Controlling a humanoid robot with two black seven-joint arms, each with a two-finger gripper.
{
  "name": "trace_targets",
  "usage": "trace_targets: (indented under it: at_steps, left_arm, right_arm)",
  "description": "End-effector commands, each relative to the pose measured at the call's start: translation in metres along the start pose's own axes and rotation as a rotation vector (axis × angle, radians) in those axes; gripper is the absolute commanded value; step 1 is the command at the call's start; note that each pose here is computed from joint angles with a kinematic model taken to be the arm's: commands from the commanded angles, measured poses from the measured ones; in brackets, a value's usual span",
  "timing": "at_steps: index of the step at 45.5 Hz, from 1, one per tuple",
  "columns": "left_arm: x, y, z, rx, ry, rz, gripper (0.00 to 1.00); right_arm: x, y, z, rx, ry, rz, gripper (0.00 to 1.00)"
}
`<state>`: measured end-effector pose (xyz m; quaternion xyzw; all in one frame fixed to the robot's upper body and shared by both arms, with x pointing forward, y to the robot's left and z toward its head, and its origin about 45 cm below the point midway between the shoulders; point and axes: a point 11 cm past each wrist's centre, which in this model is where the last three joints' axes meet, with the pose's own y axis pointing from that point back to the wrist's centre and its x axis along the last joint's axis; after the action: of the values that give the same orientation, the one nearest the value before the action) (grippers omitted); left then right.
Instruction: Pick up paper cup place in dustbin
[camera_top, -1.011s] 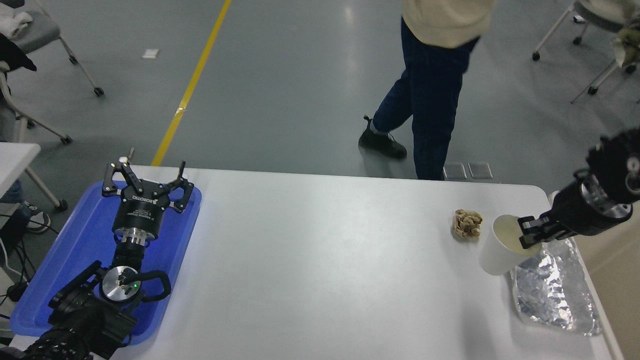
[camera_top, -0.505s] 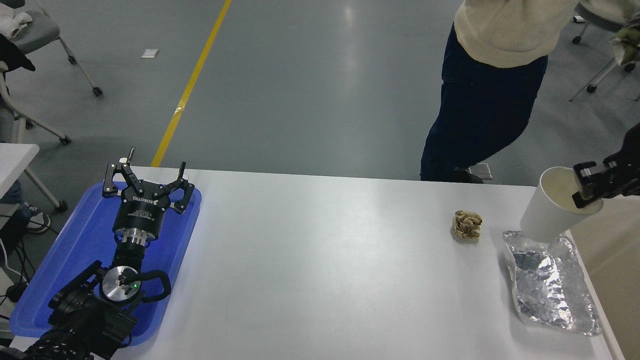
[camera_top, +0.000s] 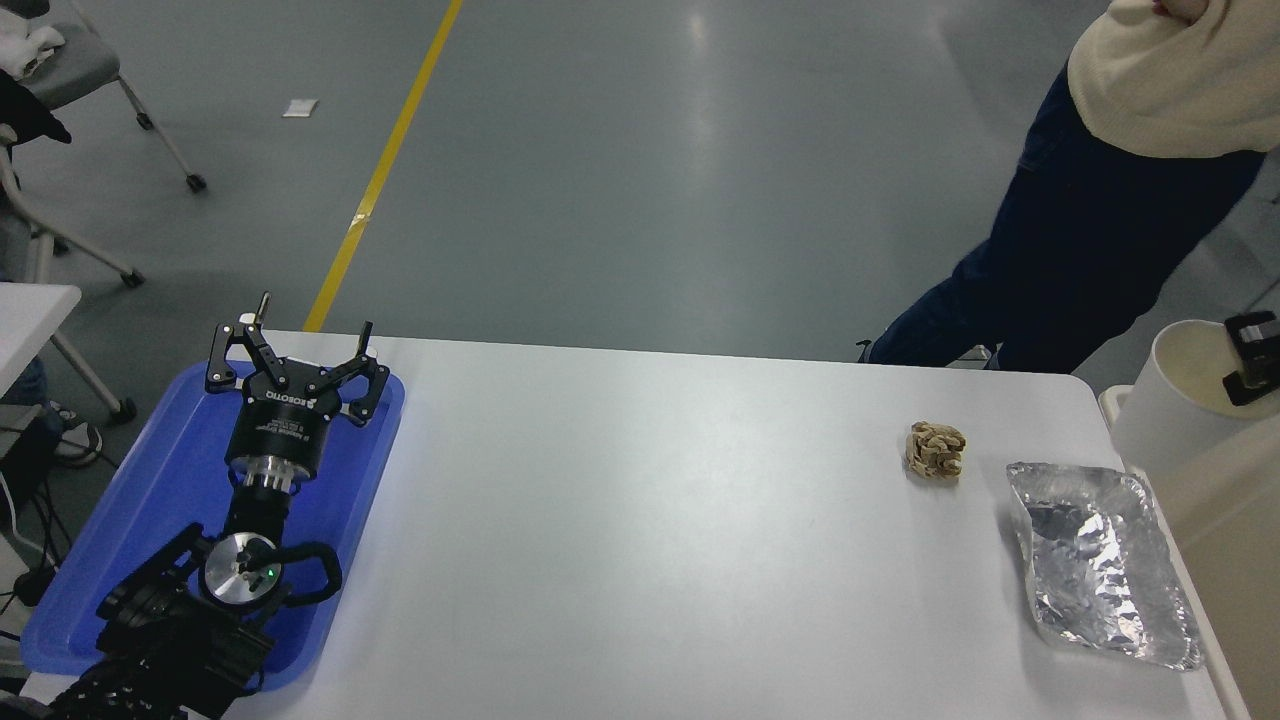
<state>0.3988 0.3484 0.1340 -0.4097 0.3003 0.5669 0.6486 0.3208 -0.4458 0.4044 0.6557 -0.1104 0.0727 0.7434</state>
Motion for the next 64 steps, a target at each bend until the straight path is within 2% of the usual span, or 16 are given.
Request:
trace_targets:
  at_steps: [1, 7, 20, 28, 31, 48, 64]
  left_arm:
    - [0.000, 0.000, 0.000, 0.000, 0.001, 0.000, 1.00]
    - [0.000, 0.000, 0.000, 0.000, 0.001, 0.000, 1.00]
    - [0.000, 0.000, 0.000, 0.000, 0.001, 0.000, 1.00]
    - [0.000, 0.000, 0.000, 0.000, 0.000, 0.001, 1.00]
    - [0.000, 0.000, 0.000, 0.000, 0.000, 0.001, 1.00]
    - [0.000, 0.000, 0.000, 0.000, 0.000, 0.001, 1.00]
    - [0.001, 0.000, 0.000, -0.002, 0.000, 0.003, 1.00]
  right_arm:
    - [-0.008, -0.019, 0.113, -0.140, -0.236, 0.085, 0.00]
    - [-0.012, -0.032, 0.160, -0.202, -0.343, 0.154, 0.00]
    - [-0.044, -0.080, 0.227, -0.375, -0.436, 0.213, 0.00]
    - [-0.072, -0.135, 0.238, -0.432, -0.418, 0.240, 0.00]
    - [-0.095, -0.156, 0.244, -0.454, -0.443, 0.238, 0.00]
    - [-0.134, -0.264, 0.187, -0.370, -0.490, 0.326, 0.00]
    - [-0.163, -0.307, 0.151, -0.313, -0.521, 0.361, 0.00]
